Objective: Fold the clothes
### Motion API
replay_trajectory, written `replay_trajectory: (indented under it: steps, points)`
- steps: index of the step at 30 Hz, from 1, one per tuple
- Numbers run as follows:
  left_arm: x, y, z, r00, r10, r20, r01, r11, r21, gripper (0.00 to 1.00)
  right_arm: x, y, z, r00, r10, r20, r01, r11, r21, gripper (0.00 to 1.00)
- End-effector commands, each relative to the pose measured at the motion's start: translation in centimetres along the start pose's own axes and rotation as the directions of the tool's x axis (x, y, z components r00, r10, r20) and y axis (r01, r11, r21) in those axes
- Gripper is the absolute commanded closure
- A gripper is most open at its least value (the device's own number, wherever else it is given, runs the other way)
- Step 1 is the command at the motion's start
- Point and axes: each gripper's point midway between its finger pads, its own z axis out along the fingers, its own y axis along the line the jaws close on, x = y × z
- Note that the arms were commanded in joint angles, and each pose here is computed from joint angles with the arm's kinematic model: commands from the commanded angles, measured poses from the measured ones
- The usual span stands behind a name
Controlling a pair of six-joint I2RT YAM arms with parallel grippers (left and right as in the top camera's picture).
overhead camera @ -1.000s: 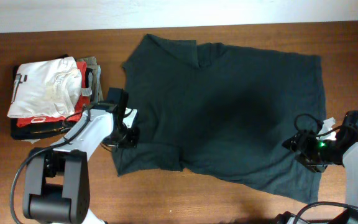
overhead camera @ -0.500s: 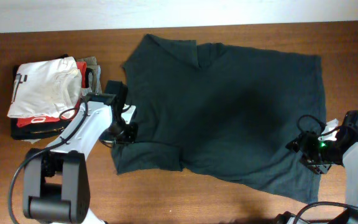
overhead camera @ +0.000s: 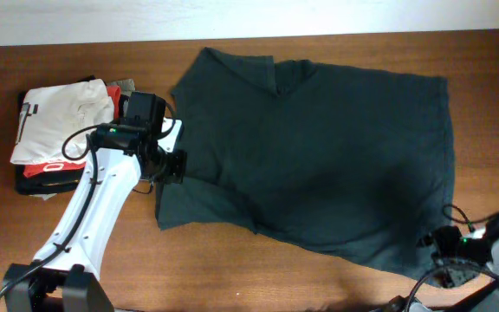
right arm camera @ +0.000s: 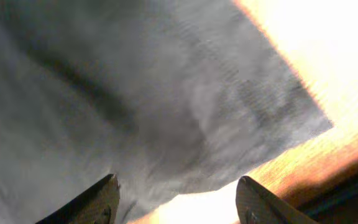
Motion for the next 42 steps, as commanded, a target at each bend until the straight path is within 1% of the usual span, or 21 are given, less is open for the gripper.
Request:
replay_trajectory:
  steps: [1,3,5,7,8,9,10,14,15,17,18,24,26,28,30,32,35,37,40,41,42]
  points:
    - [-0.6,0.4,-0.2,1.0,-0.006,0.023,0.006,1.0,-0.009,1.0,-1.1,-3.6,0.7,0.984,0.164,0.065,-0.167,0.984,0.055,0.36]
    - [-0.7,0.4,-0.2,1.0,-0.005,0.027,0.006,1.0,-0.009,1.0,-1.4,-5.3,0.8,0.97,0.23,0.083,-0.236,0.969,0.071,0.33]
    - [-0.7,0.4,-0.3,1.0,-0.005,0.03,0.005,1.0,-0.009,1.0,-1.6,-5.8,1.3,0.966,0.238,0.102,-0.247,0.966,0.078,0.3]
    - [-0.7,0.4,-0.3,1.0,-0.005,0.03,0.005,1.0,-0.009,1.0,-1.9,-6.0,1.9,0.96,0.25,0.127,-0.26,0.963,0.072,0.35]
    - [-0.8,0.4,-0.3,1.0,-0.005,0.03,0.005,1.0,-0.009,1.0,-2.1,-5.9,1.9,0.959,0.249,0.134,-0.259,0.964,0.066,0.52]
    - [-0.7,0.4,-0.3,1.0,-0.005,0.03,0.005,1.0,-0.01,1.0,-2.0,-5.9,1.9,0.962,0.239,0.131,-0.25,0.966,0.069,0.77]
    - [-0.7,0.4,-0.3,1.0,-0.005,0.03,0.005,1.0,-0.01,1.0,-1.9,-5.9,1.7,0.967,0.223,0.122,-0.232,0.97,0.072,0.96]
    - [-1.1,0.3,-1.8,0.998,-0.003,0.061,0.004,1.0,-0.01,1.0,-1.9,-2.1,-1.8,0.986,0.14,0.088,-0.132,0.987,-0.089,0.96]
    - [-1.5,0.3,-3.0,0.996,-0.001,0.091,0.003,1.0,-0.016,1.0,-2.2,-1.0,-3.7,0.987,0.112,0.117,-0.097,0.987,-0.131,0.96]
    - [-2.1,1.9,-5.4,0.987,0.003,0.163,0.016,0.993,-0.118,1.0,-2.9,1.1,-7.6,0.977,0.085,0.195,-0.042,0.976,-0.213,0.96]
    - [-2.5,2.2,-6.1,0.981,0.006,0.196,0.021,0.991,-0.135,1.0,-3.0,1.9,-8.2,0.976,0.072,0.204,-0.022,0.97,-0.24,0.96]
    - [-9.4,2.0,-8.0,0.886,0.067,0.459,0.0,0.989,-0.146,1.0,-6.4,9.0,-8.9,0.943,0.011,0.333,0.114,0.928,-0.354,0.96]
    - [-11.2,1.3,-7.3,0.865,0.111,0.49,-0.054,0.99,-0.128,1.0,-8.0,11.0,-8.7,0.932,0.019,0.361,0.131,0.913,-0.386,0.96]
    - [-13.5,0.1,-4.9,0.843,0.154,0.515,-0.123,0.988,-0.093,1.0,-9.5,14.2,-7.6,0.916,-0.043,0.398,0.217,0.89,-0.402,0.96]
    - [-15.0,0.0,-3.1,0.834,0.158,0.529,-0.127,0.987,-0.095,1.0,-10.3,16.8,-6.0,0.901,-0.107,0.421,0.291,0.868,-0.403,0.96]
    - [-15.4,0.2,-0.9,0.847,0.159,0.507,-0.13,0.987,-0.093,1.0,-11.5,18.2,-4.4,0.896,-0.118,0.427,0.309,0.857,-0.412,0.96]
    - [-13.2,0.4,2.5,0.909,0.151,0.388,-0.133,0.988,-0.075,0.78,-12.2,18.2,-2.8,0.909,-0.111,0.403,0.288,0.865,-0.411,0.96]
    - [-12.3,0.4,5.5,0.936,0.147,0.32,-0.137,0.989,-0.054,0.68,-12.0,18.3,-2.7,0.911,-0.113,0.396,0.288,0.863,-0.416,0.96]
    - [-9.9,0.0,8.8,0.97,0.139,0.199,-0.142,0.99,-0.002,0.61,-11.5,18.2,-2.5,0.919,-0.12,0.375,0.283,0.862,-0.419,0.96]
    - [-9.0,0.5,9.3,0.978,0.136,0.159,-0.134,0.991,-0.025,0.53,-11.5,18.1,-2.5,0.92,-0.12,0.372,0.282,0.863,-0.419,0.96]
    - [-8.5,1.6,9.5,0.983,0.134,0.127,-0.124,0.989,-0.079,0.53,-11.5,18.2,-2.5,0.921,-0.12,0.372,0.282,0.863,-0.42,0.96]
